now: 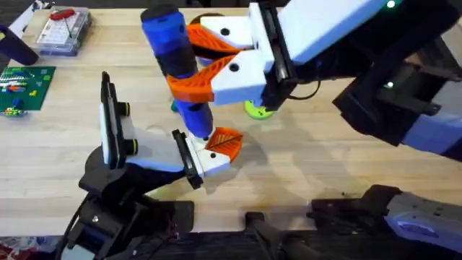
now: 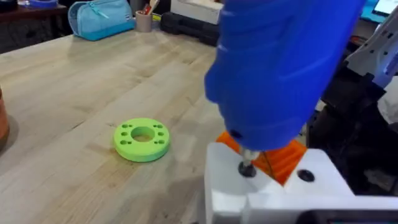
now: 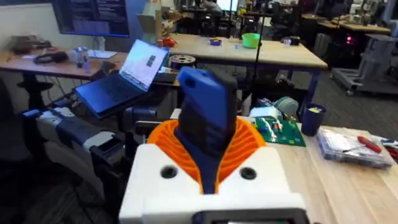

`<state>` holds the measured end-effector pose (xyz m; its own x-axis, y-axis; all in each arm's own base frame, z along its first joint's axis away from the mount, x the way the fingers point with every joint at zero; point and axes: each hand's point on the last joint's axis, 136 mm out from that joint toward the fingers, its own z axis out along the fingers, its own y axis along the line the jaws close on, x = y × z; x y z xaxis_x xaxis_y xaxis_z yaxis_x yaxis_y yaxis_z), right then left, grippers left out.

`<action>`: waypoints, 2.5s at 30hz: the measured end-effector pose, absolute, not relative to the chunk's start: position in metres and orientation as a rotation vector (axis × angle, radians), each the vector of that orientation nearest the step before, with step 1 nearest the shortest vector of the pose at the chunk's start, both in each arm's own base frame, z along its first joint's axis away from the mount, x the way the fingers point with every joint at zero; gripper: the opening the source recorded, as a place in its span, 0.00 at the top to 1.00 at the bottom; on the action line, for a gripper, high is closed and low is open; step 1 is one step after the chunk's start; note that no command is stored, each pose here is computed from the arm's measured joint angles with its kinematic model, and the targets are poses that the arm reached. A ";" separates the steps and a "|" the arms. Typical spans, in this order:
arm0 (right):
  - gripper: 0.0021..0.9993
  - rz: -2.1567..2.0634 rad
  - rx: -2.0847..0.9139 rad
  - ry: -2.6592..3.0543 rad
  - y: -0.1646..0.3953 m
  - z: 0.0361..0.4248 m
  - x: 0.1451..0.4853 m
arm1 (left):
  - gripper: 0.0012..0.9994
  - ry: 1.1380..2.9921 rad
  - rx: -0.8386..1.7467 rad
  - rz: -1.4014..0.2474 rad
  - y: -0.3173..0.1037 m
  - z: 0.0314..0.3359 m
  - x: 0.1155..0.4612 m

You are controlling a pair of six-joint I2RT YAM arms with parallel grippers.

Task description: Pick up the gripper from the table and insert it into the empty holder that is missing its gripper. Then pick up a screw, insert it into the mounting hole, and use the screwdriver to tighten it. Finally, clean up the table by picking up the vegetable and placing it into the bucket.

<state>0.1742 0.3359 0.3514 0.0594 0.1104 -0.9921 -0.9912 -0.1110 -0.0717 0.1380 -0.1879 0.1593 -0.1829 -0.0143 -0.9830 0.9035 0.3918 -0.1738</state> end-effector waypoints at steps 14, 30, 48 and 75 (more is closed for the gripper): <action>0.93 1.308 -1.293 1.011 0.335 0.345 0.167 | 0.99 1.537 0.825 -1.022 -0.188 0.157 0.138; 0.93 1.311 -1.295 1.011 0.336 0.345 0.166 | 0.99 1.540 0.823 -1.024 -0.188 0.156 0.138; 0.93 1.367 -1.283 1.022 0.335 0.369 0.161 | 0.99 1.509 0.827 -1.015 -0.188 0.162 0.139; 0.93 0.711 -1.060 1.736 0.202 0.362 0.281 | 0.99 1.509 0.827 -1.015 -0.188 0.162 0.139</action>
